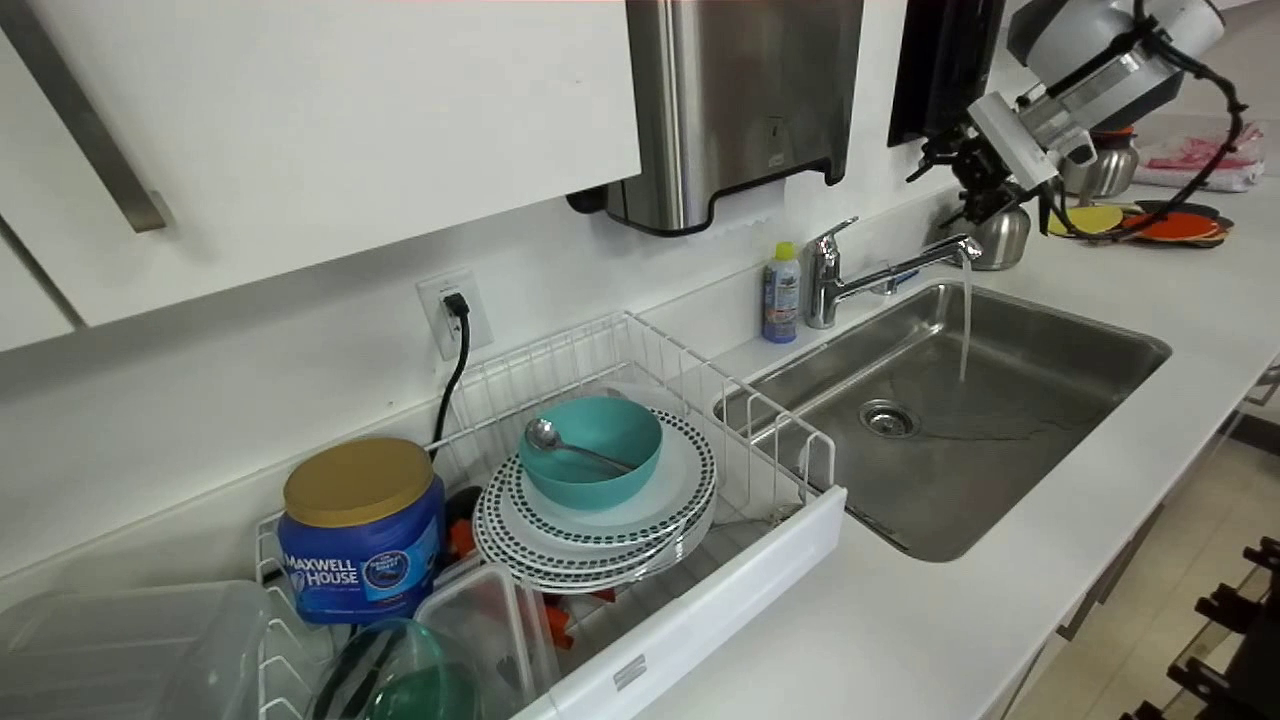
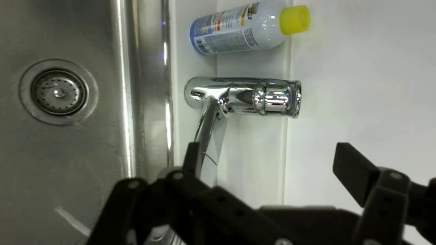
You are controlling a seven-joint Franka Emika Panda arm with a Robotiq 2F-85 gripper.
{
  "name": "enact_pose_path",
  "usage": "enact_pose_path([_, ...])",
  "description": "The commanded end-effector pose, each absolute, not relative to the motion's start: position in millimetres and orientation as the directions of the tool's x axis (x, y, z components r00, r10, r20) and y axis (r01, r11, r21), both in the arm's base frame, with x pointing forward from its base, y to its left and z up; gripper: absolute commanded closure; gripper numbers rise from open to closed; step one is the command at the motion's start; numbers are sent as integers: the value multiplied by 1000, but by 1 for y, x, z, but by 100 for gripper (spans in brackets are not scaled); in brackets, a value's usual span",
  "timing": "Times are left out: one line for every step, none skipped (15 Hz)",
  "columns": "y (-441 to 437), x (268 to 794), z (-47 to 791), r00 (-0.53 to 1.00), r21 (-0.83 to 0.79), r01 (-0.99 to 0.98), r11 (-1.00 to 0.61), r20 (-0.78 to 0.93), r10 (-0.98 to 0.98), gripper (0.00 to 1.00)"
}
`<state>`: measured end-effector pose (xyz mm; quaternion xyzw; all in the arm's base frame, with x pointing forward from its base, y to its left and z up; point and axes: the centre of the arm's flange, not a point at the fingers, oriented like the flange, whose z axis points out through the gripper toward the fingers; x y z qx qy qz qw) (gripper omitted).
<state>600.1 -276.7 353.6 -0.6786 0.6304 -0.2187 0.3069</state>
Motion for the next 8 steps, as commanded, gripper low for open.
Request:
enact_pose_path([-263, 542, 375, 80, -659, -752, 8, -104, -991, 0])
enact_pose_path([-264, 533, 377, 80, -655, -755, 6, -102, -992, 0])
enact_pose_path([-264, 525, 377, 80, -651, -759, 5, -102, -992, 0])
enact_pose_path([-263, 518, 379, 79, -646, -763, 4, -99, -992, 0])
enact_pose_path([-263, 513, 379, 79, -642, -767, 3, -99, -992, 0])
enact_pose_path([-263, 507, 380, 79, -639, -770, 2, -99, -992, 0])
enact_pose_path([-263, 504, 380, 78, -635, -773, 4, -101, -992, 0])
enact_pose_path([-263, 500, 379, 84, -638, -770, -1, -101, -991, 0])
